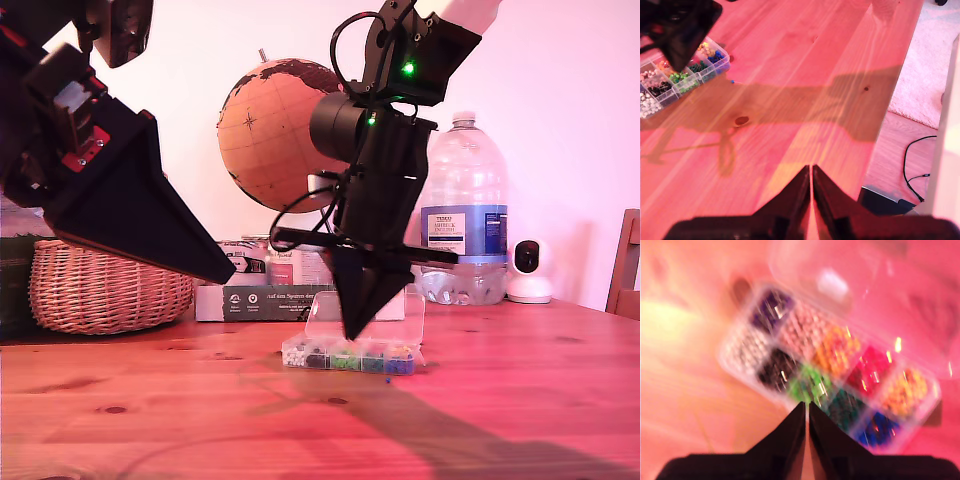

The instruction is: Sort the loose pins on the table into their correct compartments

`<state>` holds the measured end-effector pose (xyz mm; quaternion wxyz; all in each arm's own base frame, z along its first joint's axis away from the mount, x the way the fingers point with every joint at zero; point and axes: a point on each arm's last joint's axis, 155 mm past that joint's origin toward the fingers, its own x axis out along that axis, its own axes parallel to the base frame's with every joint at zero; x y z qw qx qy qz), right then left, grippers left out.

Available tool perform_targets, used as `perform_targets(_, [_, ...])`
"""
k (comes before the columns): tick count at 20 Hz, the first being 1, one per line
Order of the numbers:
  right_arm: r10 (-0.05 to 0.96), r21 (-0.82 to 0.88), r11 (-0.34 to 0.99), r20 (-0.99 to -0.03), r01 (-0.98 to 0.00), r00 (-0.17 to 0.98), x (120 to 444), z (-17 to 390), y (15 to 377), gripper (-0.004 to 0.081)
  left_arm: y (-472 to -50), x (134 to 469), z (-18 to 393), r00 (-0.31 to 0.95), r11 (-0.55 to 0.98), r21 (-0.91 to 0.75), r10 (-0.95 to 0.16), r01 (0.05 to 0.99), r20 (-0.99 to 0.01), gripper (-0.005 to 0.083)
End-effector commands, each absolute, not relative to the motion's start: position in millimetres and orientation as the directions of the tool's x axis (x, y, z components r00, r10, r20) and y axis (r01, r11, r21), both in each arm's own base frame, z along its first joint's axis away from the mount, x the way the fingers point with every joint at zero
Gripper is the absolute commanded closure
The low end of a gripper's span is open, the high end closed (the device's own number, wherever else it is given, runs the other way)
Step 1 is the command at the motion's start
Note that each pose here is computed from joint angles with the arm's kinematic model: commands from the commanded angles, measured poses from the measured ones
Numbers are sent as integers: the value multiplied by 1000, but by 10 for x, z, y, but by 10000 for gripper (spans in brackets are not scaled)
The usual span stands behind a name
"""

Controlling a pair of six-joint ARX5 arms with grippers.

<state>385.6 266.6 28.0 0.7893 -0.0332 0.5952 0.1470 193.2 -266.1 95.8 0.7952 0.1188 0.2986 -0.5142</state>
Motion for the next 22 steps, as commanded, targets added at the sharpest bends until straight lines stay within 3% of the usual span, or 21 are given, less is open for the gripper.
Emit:
perform_targets(1, [203,128,952,-945,-280,256,3893,405,2722,783,-2640,1902,878,285,444,-126,-742,887,-607,797])
perform_targets(10, [90,62,965,-991,-256,99,3453,509,2515,782,-2640,1901,878,285,444,-126,-742,887,-607,797])
perform_targets(22, [75,52,963,-994,-265,75,3399,437,2522,701,-2640,1901,877,285,444,-126,-742,887,-607,797])
